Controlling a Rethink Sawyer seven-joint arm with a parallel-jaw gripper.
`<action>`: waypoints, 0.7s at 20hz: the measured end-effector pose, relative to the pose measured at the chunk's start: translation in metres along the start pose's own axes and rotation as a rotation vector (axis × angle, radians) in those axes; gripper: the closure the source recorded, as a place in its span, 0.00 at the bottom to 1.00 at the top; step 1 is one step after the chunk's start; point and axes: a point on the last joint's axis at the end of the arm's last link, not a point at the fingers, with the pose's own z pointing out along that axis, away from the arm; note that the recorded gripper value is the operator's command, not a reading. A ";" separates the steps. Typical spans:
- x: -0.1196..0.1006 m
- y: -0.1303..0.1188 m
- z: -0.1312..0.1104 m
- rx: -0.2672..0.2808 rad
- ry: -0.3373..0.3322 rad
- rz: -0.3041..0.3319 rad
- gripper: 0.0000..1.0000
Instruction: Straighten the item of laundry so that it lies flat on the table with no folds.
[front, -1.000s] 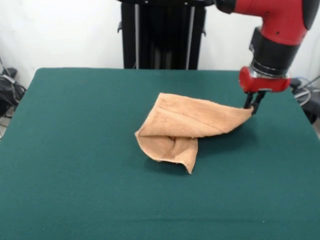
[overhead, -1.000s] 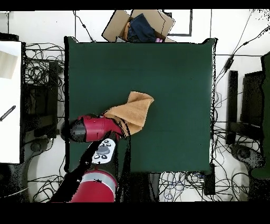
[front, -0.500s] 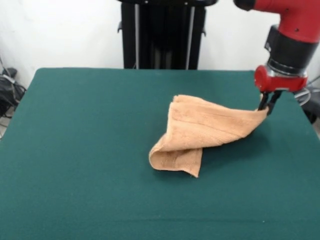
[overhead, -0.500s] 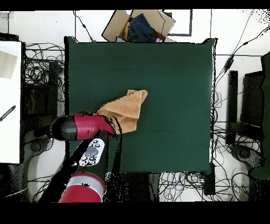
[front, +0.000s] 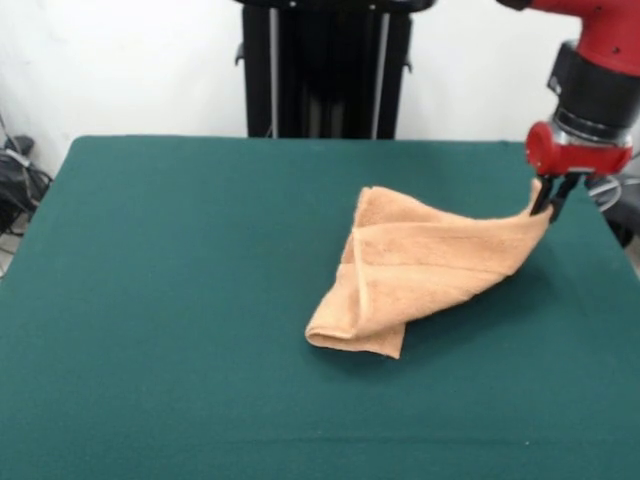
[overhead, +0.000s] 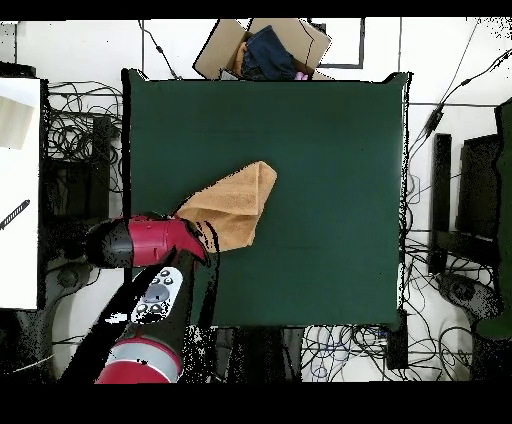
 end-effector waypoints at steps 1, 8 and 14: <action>0.001 0.005 -0.001 0.000 0.004 -0.004 1.00; 0.001 0.009 -0.009 0.010 0.021 0.001 1.00; 0.000 0.009 -0.015 0.022 0.027 0.012 1.00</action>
